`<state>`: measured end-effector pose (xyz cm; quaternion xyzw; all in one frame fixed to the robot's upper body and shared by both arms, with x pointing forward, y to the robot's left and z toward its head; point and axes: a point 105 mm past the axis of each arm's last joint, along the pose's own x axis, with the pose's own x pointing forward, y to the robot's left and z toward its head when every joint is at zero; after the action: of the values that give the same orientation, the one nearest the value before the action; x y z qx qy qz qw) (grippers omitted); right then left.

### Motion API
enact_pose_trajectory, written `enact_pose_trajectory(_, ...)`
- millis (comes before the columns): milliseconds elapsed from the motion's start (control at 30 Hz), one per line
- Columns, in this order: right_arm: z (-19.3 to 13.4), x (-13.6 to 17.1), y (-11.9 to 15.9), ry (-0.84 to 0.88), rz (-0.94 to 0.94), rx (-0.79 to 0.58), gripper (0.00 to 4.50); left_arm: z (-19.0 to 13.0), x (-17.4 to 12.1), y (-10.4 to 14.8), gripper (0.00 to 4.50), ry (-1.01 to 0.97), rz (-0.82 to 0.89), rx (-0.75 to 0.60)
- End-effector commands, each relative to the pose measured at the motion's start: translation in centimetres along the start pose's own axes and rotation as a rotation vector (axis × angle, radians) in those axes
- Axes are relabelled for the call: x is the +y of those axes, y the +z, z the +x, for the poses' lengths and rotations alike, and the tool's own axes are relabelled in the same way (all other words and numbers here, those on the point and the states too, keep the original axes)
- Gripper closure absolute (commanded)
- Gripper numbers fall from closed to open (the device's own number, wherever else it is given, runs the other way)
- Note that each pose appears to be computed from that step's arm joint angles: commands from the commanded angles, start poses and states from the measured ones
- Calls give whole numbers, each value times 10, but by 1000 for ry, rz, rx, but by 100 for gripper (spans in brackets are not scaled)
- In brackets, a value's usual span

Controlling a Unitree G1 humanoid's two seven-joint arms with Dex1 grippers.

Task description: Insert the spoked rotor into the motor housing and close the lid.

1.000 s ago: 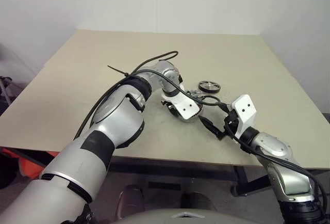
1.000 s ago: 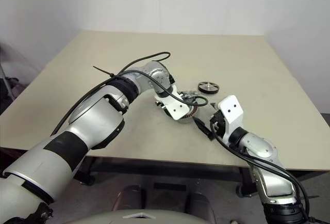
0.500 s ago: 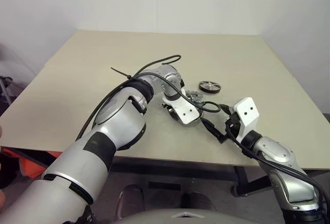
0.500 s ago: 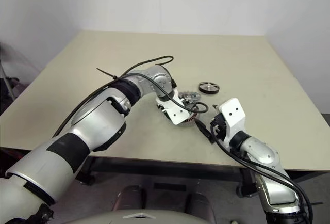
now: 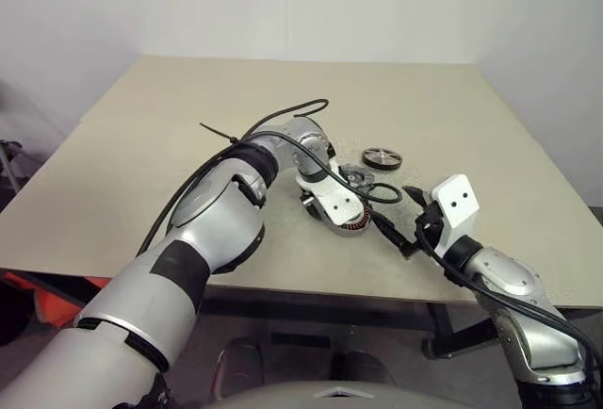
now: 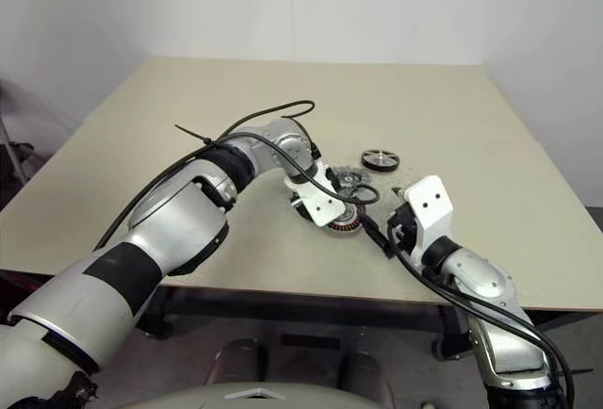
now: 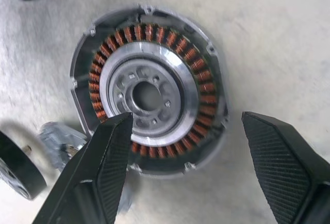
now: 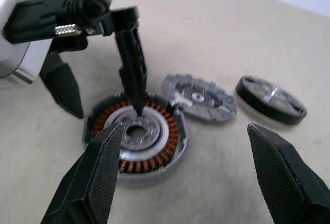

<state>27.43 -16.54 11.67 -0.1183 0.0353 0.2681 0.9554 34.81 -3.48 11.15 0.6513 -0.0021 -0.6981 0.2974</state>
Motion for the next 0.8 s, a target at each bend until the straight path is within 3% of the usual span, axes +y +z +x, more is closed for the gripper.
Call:
enact_pose_trajectory(33, 11, -5, 14, 1, -8, -67, 13, -21, 1, -6, 95, 102, -103, -95)
enact_pose_trajectory(267, 30, -13, 26, 11, -10, -107, 13, -47, -13, -23, 95, 307, -396, -334)
enact_pose_trajectory(567, 36, -56, 17, -130, -15, 1, 13, -97, 10, -49, 95, 917, -904, -729)
enact_pose_trajectory(800, 20, -85, 1, -246, -15, 128, 13, -87, -11, -41, 95, 1113, -1132, -834)
